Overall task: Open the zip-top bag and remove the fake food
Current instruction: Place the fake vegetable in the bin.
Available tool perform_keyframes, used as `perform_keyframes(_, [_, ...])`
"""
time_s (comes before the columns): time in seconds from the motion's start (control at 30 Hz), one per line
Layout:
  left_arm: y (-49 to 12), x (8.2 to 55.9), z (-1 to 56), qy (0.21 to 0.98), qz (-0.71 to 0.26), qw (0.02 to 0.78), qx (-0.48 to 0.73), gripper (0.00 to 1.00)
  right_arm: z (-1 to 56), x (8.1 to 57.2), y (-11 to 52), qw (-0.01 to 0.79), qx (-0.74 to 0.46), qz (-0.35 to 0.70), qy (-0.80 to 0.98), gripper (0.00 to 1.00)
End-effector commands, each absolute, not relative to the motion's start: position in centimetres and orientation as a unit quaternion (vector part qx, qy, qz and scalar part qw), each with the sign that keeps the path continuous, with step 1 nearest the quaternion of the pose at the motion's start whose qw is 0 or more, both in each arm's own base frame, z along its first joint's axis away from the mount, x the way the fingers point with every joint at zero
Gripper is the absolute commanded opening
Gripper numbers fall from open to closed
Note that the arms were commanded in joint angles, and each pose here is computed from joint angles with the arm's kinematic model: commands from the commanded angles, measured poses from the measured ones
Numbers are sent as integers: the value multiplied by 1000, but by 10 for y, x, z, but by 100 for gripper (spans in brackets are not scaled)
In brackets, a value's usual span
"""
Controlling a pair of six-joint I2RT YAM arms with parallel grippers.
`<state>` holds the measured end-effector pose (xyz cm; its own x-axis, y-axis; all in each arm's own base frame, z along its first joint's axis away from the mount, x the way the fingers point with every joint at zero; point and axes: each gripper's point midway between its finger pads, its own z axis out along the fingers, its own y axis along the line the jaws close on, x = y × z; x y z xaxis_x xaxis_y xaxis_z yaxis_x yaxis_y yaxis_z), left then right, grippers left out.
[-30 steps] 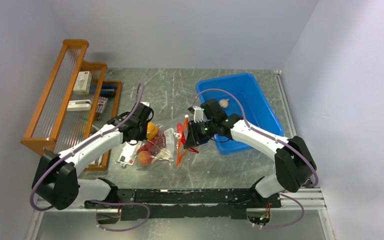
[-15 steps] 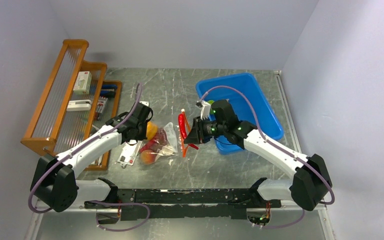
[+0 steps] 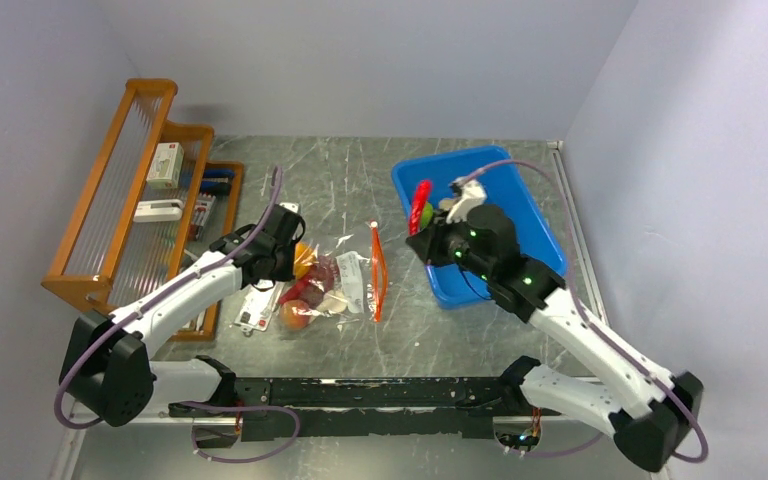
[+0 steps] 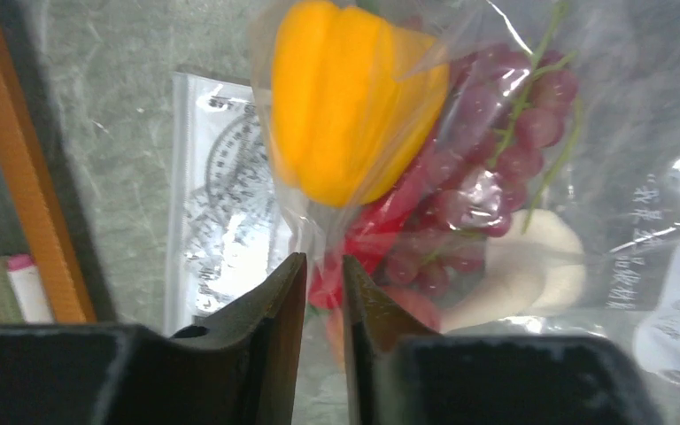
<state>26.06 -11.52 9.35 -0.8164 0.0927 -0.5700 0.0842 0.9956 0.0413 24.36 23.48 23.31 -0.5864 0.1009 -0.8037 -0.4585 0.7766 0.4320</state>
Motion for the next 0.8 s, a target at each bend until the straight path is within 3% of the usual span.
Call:
perform_keyframes(0.0, [-124, 260, 108, 948, -26, 315, 41, 44, 264, 275, 166, 558, 42, 208, 802, 12])
perform_keyframes(0.13, [-114, 263, 121, 939, -10, 343, 20, 68, 271, 277, 143, 587, 62, 169, 789, 12])
perform_keyframes(0.23, [-101, 263, 133, 931, 10, 366, -6, 79, 258, 282, 128, 576, 61, 111, 808, 12])
perform_keyframes(0.47, [-84, 263, 165, 903, 15, 427, -49, 91, 206, 301, 113, 486, 5, 65, 872, 11])
perform_keyframes(0.77, [-75, 261, 187, 879, 5, 470, -75, 97, 127, 320, 109, 337, 16, 199, 920, 13])
